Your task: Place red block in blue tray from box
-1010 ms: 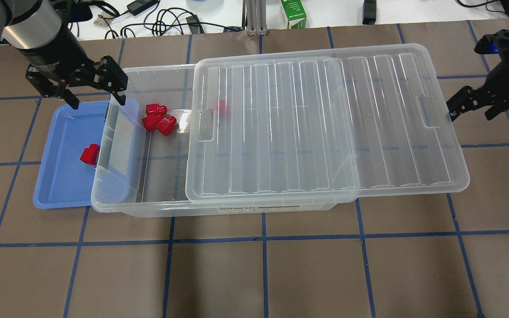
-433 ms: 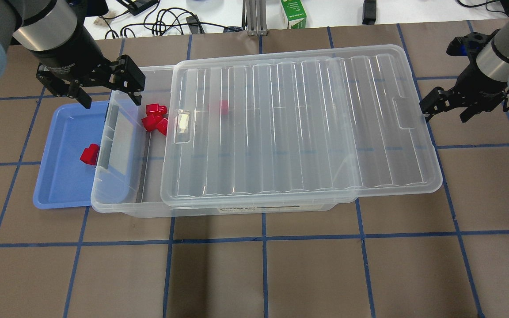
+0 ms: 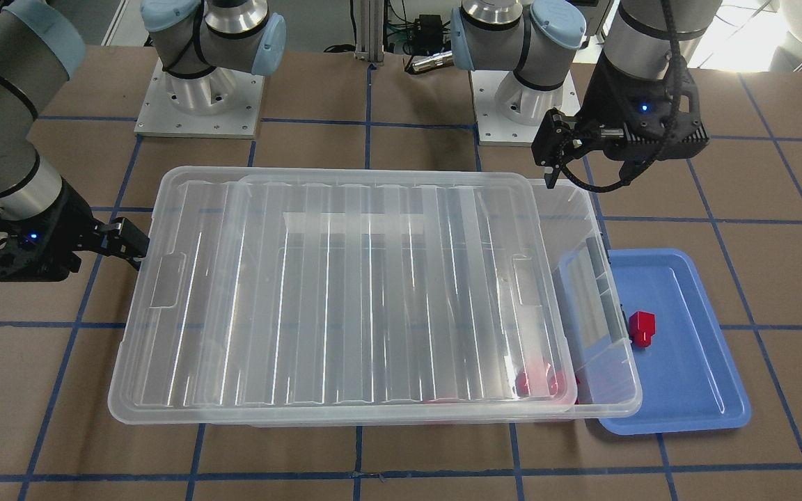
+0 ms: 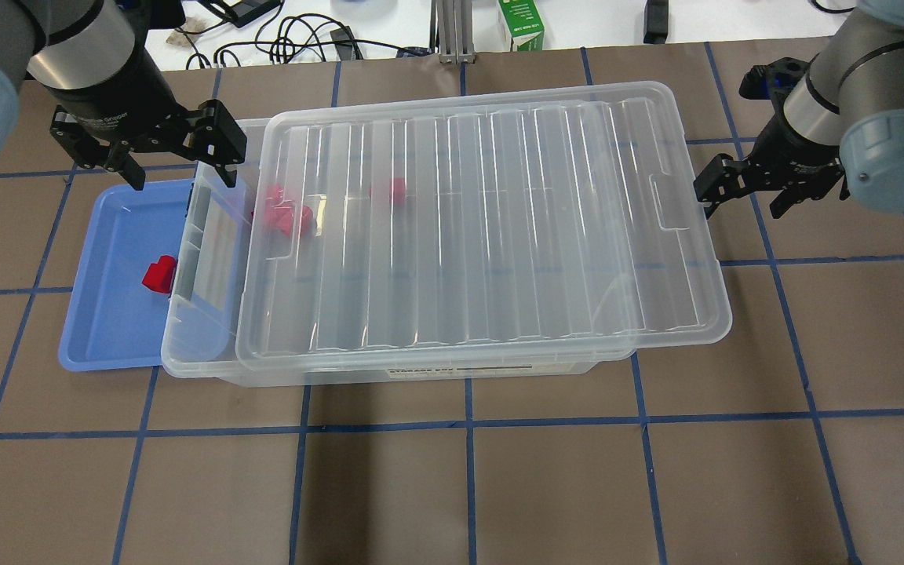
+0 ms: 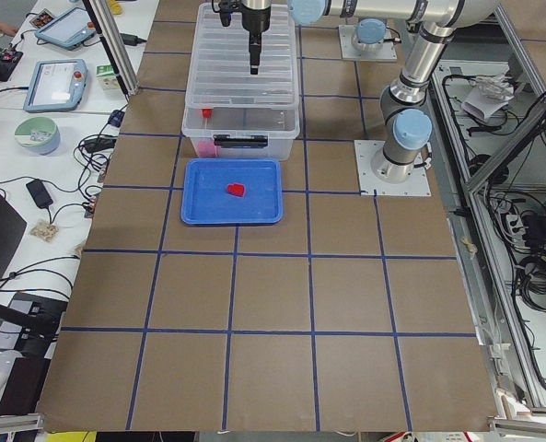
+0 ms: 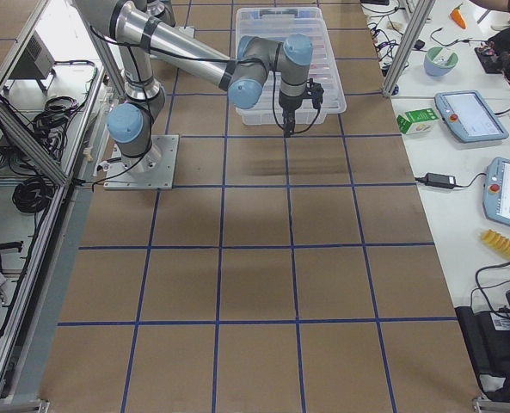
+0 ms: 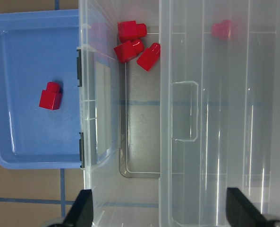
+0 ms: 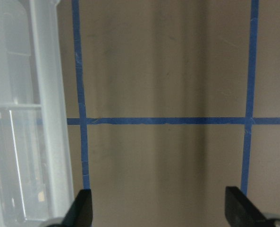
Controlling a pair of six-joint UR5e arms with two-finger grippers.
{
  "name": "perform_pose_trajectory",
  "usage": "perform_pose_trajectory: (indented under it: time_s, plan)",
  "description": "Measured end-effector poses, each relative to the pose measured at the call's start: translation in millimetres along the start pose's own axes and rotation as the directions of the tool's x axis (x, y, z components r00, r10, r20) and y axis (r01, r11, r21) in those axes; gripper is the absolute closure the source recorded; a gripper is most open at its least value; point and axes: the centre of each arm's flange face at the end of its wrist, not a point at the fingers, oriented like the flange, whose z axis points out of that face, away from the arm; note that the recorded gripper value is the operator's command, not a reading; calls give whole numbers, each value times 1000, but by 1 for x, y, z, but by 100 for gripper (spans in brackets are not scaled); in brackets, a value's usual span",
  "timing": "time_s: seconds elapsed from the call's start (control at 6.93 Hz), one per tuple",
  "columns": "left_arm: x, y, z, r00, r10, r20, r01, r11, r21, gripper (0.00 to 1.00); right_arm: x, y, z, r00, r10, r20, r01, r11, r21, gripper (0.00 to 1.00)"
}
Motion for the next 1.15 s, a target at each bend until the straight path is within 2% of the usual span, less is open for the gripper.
perform_pose_trajectory:
  time_s: [0.58, 1.15]
  plan:
    - [3, 4, 0, 1000, 1, -24, -1, 1000, 0, 0, -56, 4, 1, 1000, -7, -9, 7, 1000, -1, 0]
    - [2, 6, -1, 1000, 7, -22, -6, 1000, 4, 0, -67, 3, -3, 1000, -9, -8, 10, 1000, 14, 0]
